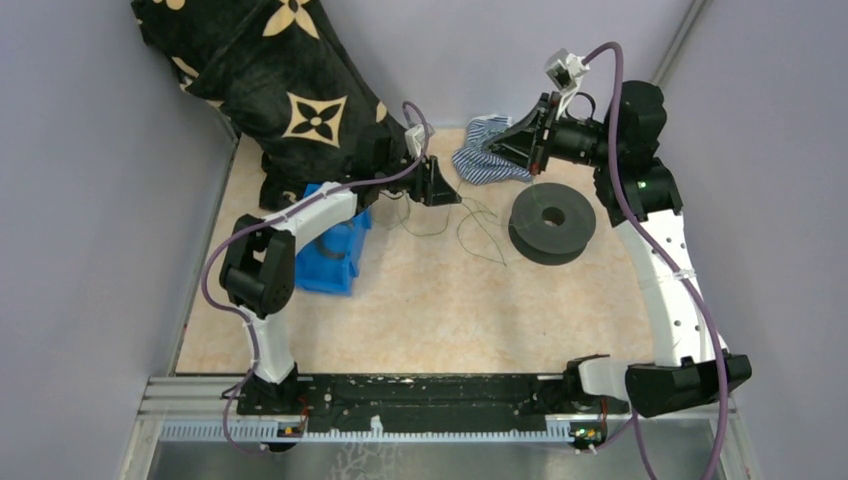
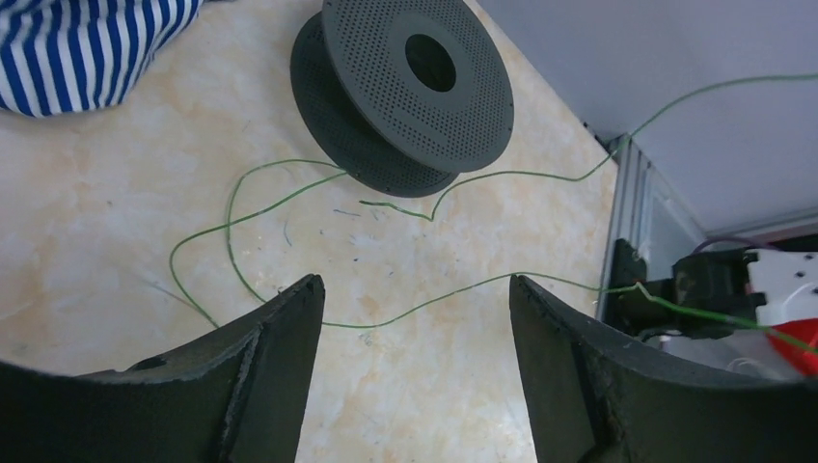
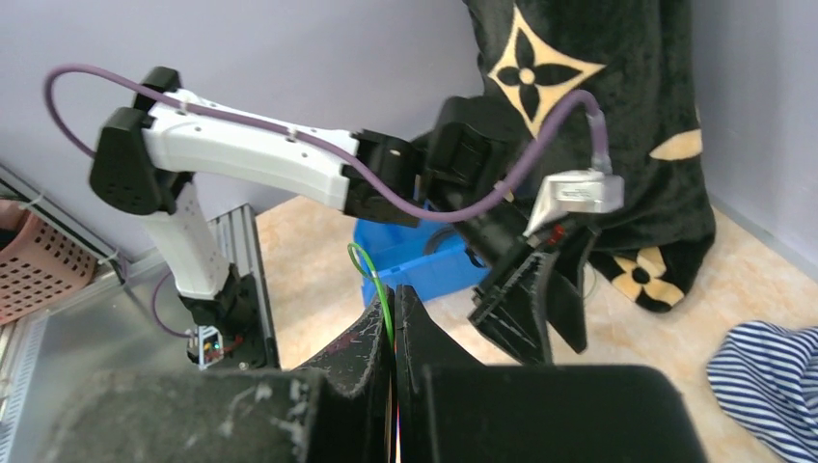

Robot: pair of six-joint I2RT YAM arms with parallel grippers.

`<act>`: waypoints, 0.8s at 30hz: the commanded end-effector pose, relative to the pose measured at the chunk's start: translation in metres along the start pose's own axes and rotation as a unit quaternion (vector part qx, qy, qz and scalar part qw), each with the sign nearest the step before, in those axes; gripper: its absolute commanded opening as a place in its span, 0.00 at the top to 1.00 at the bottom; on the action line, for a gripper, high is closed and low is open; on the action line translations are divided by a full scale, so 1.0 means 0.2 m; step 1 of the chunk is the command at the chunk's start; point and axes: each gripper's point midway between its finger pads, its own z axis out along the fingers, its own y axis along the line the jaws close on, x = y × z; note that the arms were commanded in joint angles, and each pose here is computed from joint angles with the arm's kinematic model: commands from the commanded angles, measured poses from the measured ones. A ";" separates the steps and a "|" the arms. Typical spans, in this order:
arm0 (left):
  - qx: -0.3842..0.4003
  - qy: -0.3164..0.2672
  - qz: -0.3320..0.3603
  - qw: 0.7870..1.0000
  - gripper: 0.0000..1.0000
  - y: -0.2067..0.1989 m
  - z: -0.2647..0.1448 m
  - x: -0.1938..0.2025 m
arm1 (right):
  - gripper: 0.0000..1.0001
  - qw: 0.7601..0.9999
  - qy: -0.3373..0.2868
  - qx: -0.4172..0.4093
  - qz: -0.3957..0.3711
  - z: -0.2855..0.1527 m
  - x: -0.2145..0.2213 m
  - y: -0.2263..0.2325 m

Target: Wrap the cables

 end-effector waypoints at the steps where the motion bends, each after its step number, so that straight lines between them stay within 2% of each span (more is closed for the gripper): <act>1: 0.021 -0.017 -0.075 0.997 0.24 -0.06 0.06 -0.09 | 1.00 0.999 -0.014 -0.016 -0.030 0.04 -0.10 0.06; 14: -0.005 0.011 -0.160 0.987 0.22 0.01 0.18 0.01 | 1.00 0.999 -0.009 -0.029 -0.036 0.09 -0.11 0.09; 24: 0.000 0.023 -0.169 0.985 0.23 0.00 0.29 0.05 | 1.00 0.999 -0.006 -0.034 -0.033 0.10 -0.09 0.10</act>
